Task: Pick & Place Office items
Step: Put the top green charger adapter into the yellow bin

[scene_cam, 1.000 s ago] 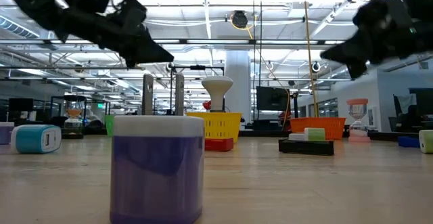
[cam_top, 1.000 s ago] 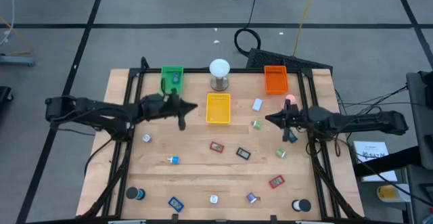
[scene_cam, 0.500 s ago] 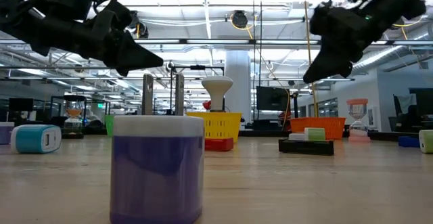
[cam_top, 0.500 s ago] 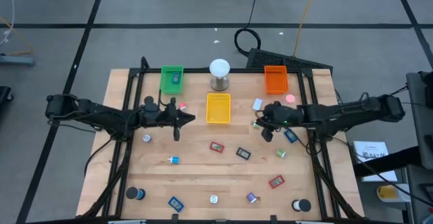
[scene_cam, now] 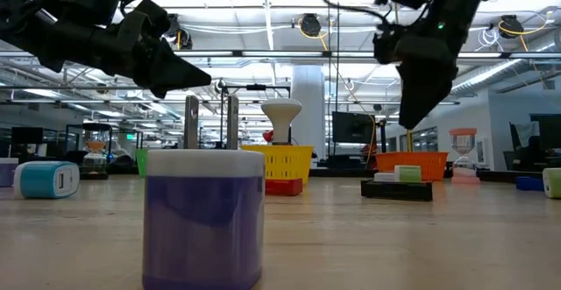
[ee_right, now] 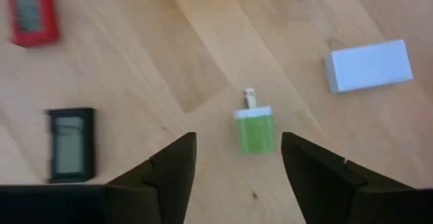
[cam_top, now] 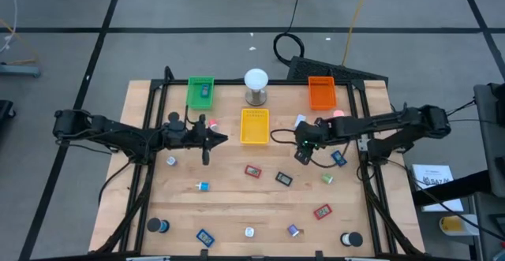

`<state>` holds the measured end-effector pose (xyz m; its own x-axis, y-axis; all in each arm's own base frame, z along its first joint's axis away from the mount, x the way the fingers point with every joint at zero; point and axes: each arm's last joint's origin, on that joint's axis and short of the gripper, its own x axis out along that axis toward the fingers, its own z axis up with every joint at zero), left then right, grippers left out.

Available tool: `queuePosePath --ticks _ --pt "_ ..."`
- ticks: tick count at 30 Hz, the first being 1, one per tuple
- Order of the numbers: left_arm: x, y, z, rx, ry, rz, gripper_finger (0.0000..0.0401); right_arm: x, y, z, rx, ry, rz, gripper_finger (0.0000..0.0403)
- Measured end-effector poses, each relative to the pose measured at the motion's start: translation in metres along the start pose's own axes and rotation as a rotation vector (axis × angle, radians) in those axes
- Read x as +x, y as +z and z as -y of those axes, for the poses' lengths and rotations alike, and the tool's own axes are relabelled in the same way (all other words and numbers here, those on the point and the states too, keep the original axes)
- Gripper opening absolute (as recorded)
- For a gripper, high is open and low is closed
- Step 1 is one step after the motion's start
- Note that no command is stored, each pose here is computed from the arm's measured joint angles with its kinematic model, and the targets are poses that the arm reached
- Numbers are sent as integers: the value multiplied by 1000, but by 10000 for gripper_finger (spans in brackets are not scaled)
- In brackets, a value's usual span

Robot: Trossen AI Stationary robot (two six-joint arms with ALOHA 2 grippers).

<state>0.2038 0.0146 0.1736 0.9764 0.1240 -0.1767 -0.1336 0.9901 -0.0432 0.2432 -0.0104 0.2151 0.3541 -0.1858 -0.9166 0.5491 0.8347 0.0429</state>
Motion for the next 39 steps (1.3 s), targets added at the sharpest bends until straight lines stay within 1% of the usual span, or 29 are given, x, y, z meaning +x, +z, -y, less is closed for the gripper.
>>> queuePosePath --ticks 1,5,7,11,15,17,22,30,32,36,39 --pt "0 0 0 -4 0 0 37 3 3 1 4 -8 -14 221" --pt "0 0 0 -7 -1 0 37 18 10 7 13 27 -81 228" --pt "0 0 0 -7 -1 0 37 27 12 12 17 19 -123 228" --pt "0 0 0 -8 -1 0 37 41 17 20 12 -3 -152 228" --pt "0 0 0 -8 -1 0 37 51 19 20 -8 42 -183 227" --pt "0 0 0 -8 -1 0 37 54 18 19 -18 57 -195 222" --pt "0 0 0 -8 -1 0 37 60 17 19 -21 46 -219 200" --pt "0 0 0 -25 -1 -2 37 78 13 18 -30 20 -283 169" --pt "0 0 0 -26 -1 -5 37 78 13 18 -31 20 -279 157" --pt "0 -1 0 -26 -1 -8 37 76 17 15 -45 19 -218 126" --pt "0 -1 1 -32 -6 -10 37 69 19 8 -75 8 -152 124"
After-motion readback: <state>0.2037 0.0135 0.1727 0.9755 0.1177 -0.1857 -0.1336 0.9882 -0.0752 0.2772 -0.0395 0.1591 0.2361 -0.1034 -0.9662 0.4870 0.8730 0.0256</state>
